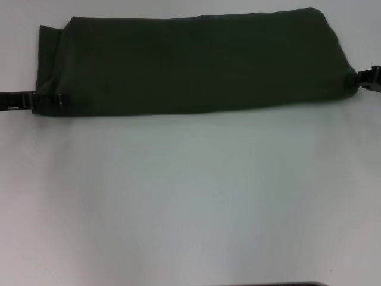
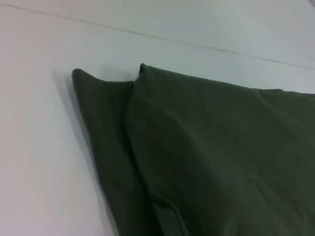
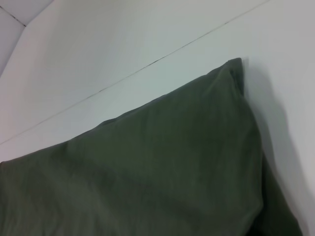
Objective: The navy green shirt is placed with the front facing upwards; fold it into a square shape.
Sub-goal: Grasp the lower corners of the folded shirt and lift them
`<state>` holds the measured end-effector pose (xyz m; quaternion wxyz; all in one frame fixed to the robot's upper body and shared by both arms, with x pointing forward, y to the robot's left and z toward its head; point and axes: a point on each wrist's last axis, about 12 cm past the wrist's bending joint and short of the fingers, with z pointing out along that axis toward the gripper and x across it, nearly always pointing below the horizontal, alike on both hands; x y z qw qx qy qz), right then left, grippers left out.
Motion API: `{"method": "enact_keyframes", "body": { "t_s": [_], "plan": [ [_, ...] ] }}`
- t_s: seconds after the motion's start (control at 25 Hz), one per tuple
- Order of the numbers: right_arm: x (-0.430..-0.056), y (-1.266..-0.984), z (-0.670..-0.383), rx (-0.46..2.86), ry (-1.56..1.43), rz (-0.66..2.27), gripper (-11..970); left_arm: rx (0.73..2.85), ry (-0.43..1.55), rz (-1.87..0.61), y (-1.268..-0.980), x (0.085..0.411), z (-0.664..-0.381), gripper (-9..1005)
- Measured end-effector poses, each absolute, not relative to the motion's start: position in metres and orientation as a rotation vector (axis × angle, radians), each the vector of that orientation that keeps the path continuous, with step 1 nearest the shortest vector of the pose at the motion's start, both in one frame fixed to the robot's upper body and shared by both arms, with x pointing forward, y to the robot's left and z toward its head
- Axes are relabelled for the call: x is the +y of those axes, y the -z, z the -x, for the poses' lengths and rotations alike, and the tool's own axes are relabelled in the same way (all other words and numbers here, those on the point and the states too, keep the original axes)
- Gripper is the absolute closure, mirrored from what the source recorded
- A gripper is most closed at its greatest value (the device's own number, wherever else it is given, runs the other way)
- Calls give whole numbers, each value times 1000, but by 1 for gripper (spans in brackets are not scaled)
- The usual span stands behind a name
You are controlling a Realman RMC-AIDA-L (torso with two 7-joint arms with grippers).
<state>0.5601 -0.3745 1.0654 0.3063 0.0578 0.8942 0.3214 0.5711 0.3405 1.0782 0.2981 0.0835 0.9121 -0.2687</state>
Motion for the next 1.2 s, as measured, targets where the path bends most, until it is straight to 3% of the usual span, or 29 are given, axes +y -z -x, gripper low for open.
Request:
{"method": "enact_keyframes", "body": {
  "t_s": [0.36, 0.8, 1.2],
  "plan": [
    [-375, -1066, -560, 2366, -848, -151, 948, 2423, 682, -223, -1078, 340, -574, 85],
    [-374, -1065, -560, 2365, -852, -151, 949, 2424, 657, -207, -1077, 343, -574, 479],
    [-375, -1065, -559, 2366, -852, -151, 948, 2443, 647, -231, -1076, 343, -574, 696]
  ]
}}
